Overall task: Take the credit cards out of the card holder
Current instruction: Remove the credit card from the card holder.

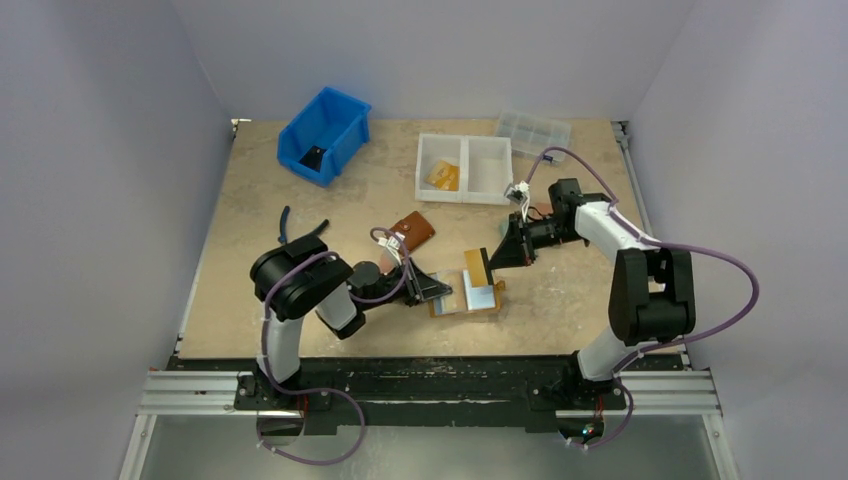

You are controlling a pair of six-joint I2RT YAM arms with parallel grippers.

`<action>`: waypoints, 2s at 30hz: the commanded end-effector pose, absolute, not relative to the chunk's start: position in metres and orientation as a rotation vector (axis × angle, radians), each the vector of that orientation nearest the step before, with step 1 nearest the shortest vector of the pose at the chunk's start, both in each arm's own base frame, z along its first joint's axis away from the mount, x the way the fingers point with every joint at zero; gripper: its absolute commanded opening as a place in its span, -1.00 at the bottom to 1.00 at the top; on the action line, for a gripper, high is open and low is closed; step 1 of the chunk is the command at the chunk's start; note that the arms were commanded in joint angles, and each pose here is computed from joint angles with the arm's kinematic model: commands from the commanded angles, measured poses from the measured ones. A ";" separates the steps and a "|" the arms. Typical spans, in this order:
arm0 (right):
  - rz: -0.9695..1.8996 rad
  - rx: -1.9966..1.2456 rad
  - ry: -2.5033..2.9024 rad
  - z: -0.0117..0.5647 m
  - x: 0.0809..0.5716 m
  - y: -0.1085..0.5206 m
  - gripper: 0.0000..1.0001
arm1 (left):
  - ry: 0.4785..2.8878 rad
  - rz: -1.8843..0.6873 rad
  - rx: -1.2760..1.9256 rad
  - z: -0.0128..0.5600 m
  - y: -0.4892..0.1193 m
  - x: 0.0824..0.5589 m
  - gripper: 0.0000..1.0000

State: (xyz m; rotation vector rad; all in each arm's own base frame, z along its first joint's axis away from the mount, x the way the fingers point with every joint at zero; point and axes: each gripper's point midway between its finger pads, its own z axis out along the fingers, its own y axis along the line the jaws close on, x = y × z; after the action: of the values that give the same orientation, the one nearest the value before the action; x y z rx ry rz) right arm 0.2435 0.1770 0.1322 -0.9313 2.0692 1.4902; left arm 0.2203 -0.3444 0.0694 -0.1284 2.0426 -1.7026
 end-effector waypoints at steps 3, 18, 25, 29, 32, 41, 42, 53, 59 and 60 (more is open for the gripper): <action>1.404 -0.990 1.995 0.152 0.251 0.174 -1.00 | 1.901 -1.783 -0.084 0.104 -0.353 0.232 -1.00; 1.379 -0.948 1.993 0.157 0.258 0.167 -1.00 | 2.212 -1.411 0.102 0.083 -0.376 0.245 -0.50; 1.371 -0.931 1.990 0.160 0.260 0.162 -1.00 | 2.212 -1.443 0.190 0.092 -0.401 0.245 -0.40; 1.366 -0.917 1.989 0.161 0.261 0.159 -1.00 | 2.216 -1.463 0.224 0.095 -0.415 0.245 -0.31; 1.369 -0.913 1.985 0.163 0.261 0.157 -1.00 | 2.222 -1.473 0.246 0.094 -0.423 0.244 -0.29; 1.386 -0.926 1.975 0.165 0.258 0.158 -1.00 | 2.197 -1.538 0.274 0.098 -0.437 0.238 -0.28; 1.386 -0.927 1.974 0.165 0.258 0.158 -1.00 | 2.191 -1.548 0.275 0.100 -0.438 0.236 -0.28; 1.363 -0.912 1.967 0.166 0.260 0.150 -1.00 | 2.184 -1.212 0.057 0.096 -0.380 0.270 -0.28; 1.356 -0.917 1.964 0.166 0.260 0.150 -1.00 | 2.110 -1.094 -0.013 0.110 -0.349 0.278 -0.28; 1.353 -0.921 1.961 0.166 0.259 0.150 -1.00 | 2.072 -1.094 -0.016 0.119 -0.344 0.279 -0.27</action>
State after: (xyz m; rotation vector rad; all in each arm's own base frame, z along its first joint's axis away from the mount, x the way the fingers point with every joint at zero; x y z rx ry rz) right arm 0.2553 0.1487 0.1462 -0.8723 2.0416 1.3928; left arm 0.2675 -0.3649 0.0931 0.0091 2.1969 -1.1765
